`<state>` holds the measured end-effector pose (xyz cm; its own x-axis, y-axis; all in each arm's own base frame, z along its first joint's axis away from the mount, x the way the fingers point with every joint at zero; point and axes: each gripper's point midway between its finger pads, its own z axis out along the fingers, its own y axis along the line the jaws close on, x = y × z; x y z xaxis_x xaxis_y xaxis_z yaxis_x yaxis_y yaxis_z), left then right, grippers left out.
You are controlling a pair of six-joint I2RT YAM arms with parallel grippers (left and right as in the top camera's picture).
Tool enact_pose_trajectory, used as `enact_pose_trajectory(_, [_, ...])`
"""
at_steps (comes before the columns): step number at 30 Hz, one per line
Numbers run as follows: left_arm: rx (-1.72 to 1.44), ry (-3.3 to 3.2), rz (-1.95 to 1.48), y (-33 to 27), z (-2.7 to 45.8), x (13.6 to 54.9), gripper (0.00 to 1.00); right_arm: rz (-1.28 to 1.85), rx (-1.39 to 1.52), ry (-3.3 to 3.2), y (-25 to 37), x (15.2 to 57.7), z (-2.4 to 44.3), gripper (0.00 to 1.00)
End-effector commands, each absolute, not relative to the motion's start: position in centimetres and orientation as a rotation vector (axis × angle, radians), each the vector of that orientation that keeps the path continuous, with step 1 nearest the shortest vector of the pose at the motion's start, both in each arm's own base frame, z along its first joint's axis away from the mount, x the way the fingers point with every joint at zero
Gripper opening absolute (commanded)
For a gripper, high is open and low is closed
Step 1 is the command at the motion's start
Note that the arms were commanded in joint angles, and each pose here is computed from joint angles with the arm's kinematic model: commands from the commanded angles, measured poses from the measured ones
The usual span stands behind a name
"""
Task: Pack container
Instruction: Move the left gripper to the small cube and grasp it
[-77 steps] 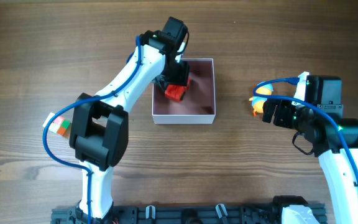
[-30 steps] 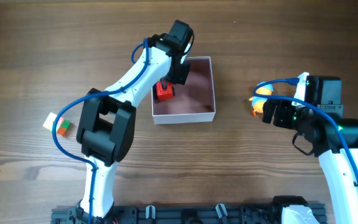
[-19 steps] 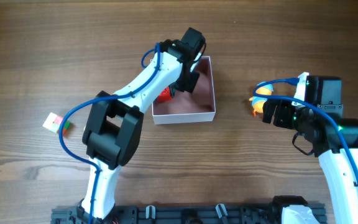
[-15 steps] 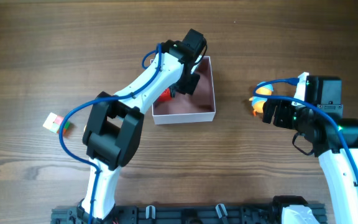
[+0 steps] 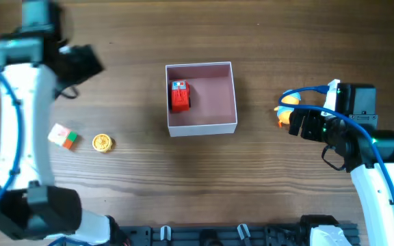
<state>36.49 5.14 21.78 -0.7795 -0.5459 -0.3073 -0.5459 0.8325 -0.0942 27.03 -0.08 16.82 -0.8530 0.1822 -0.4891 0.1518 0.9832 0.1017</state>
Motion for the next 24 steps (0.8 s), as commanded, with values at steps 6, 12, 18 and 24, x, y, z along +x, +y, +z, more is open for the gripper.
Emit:
enact_pose_trajectory(6, [-1.617,2.550,-0.153,13.1,8.9,30.8,1.00,0.051,0.222,2.597,-0.4,27.4,17.4,1.00])
enact_pose_trajectory(12, [-1.674,2.560,0.018,14.6,5.6,28.0,1.00,0.050,0.222,2.604,-0.4,27.3,17.3,1.00])
enact_pose_trajectory(18, [-1.665,2.538,0.066,14.9,3.3,27.4,1.00,0.049,0.223,2.610,-0.4,27.2,17.3,1.00])
enact_pose_trajectory(24, [-1.629,2.506,0.104,15.9,3.4,28.0,1.00,0.049,0.224,2.617,-0.4,27.0,17.2,1.00])
